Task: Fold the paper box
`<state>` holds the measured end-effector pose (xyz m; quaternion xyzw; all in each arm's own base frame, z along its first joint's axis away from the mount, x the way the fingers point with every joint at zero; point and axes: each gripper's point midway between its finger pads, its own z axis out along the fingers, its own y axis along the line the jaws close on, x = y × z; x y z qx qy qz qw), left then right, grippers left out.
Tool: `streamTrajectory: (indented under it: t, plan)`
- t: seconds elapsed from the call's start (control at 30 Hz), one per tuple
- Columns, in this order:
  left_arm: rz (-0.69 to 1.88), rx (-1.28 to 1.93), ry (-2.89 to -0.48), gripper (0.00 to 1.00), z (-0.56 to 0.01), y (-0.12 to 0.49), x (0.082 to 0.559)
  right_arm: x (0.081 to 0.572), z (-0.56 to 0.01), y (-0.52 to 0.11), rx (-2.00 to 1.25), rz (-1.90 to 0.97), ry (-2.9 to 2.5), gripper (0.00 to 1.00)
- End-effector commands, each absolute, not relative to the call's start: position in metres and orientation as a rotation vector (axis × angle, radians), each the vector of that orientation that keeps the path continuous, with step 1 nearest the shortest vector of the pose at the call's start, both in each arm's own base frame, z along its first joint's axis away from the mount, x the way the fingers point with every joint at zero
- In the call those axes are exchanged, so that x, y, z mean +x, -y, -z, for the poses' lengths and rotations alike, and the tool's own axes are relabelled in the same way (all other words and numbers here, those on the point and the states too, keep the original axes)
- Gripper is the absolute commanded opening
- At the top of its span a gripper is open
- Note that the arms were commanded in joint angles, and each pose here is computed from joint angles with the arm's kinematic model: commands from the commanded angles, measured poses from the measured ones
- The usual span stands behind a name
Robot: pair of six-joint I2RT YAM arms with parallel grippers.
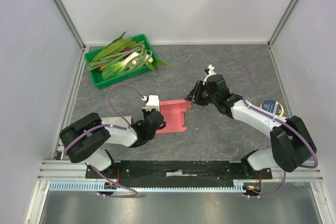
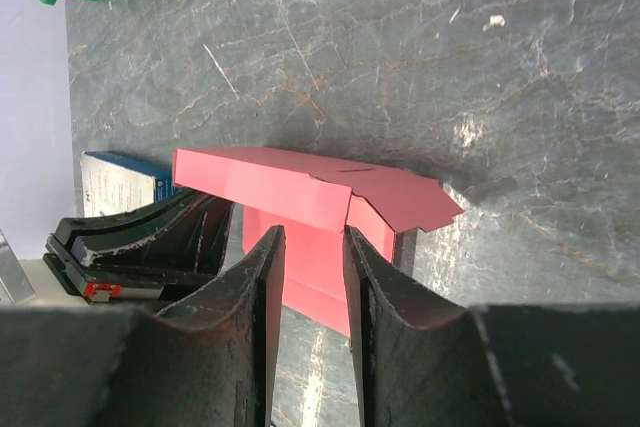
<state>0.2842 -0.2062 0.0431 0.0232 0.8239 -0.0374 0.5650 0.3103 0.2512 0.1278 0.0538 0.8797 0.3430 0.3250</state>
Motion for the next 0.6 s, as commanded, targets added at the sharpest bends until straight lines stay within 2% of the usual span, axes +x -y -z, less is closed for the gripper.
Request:
streamTrajectory:
  t: [0.0,0.33,0.43,0.53,0.57]
  plan:
    - [0.099,0.013,-1.931,0.02,-0.047,0.206,0.285,0.308,-0.126,-0.259,0.178,-0.981,-2.292,0.37]
    - [0.096,0.015,-1.932,0.02,-0.047,0.206,0.285,0.311,-0.114,-0.264,0.274,-1.131,-2.250,0.34]
    - [0.101,0.014,-1.932,0.02,-0.047,0.207,0.284,0.312,-0.109,-0.263,0.324,-1.195,-2.235,0.30]
    - [0.100,0.015,-1.933,0.02,-0.047,0.206,0.284,0.315,-0.107,-0.261,0.355,-1.227,-2.204,0.23]
    - [0.101,0.014,-1.933,0.02,-0.047,0.206,0.284,0.315,-0.106,-0.261,0.363,-1.241,-2.201,0.18]
